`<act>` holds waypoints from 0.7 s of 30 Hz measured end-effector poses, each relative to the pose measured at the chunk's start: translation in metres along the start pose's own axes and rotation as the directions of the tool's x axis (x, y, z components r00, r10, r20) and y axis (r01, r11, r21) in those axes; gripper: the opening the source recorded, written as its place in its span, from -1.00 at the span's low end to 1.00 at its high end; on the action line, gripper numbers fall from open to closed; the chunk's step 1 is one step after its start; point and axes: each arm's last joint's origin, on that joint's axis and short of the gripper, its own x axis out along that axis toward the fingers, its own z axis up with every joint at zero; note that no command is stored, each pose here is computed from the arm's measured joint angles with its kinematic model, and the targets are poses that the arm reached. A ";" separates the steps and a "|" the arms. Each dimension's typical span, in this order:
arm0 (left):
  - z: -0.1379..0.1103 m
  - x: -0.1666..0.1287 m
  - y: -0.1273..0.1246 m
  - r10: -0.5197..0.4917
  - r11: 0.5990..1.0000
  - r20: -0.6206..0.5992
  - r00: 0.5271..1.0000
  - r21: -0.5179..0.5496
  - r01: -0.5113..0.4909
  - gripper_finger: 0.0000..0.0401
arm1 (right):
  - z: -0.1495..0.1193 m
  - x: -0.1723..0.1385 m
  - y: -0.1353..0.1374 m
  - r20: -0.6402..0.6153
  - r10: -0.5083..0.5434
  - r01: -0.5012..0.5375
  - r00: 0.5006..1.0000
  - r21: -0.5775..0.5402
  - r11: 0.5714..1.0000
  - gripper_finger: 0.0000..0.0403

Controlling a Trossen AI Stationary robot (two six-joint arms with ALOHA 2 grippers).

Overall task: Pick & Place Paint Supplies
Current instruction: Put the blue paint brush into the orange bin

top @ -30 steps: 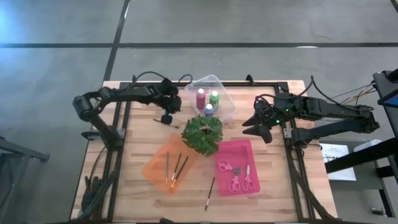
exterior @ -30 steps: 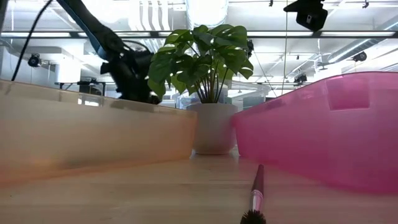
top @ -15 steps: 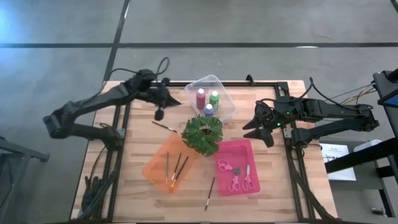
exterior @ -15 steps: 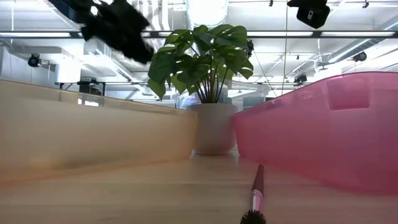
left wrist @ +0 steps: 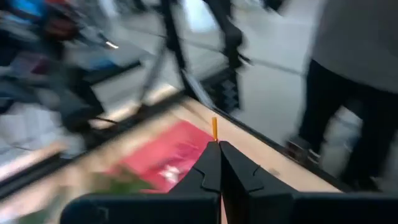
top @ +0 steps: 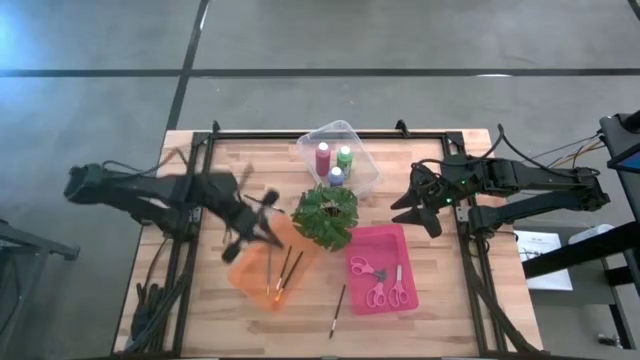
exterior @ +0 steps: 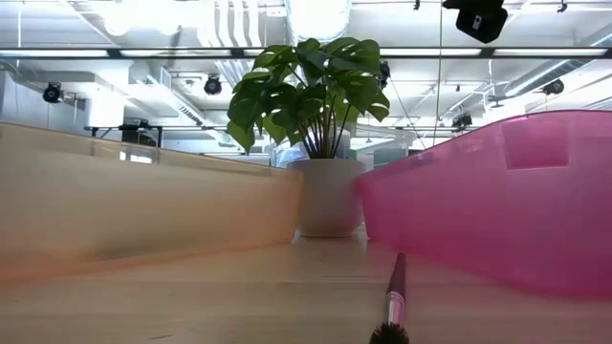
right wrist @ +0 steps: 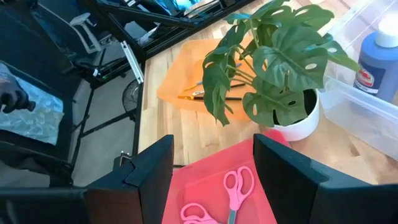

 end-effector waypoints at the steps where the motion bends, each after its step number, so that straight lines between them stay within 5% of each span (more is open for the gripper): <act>1: -0.001 0.007 -0.007 -0.028 1.000 -0.030 0.999 0.005 0.028 -1.00 | 0.000 0.000 0.000 -0.002 0.000 0.000 1.000 -0.001 1.000 0.05; 10: -0.019 0.065 -0.046 -0.131 0.969 -0.290 0.948 0.166 0.185 -1.00 | -0.002 0.006 -0.003 -0.010 -0.039 0.039 0.999 0.017 0.999 0.05; 21: -0.055 0.086 -0.056 -0.228 0.806 -0.572 0.788 0.344 0.482 -1.00 | -0.005 0.010 -0.006 -0.024 -0.048 0.050 0.999 0.061 0.997 0.05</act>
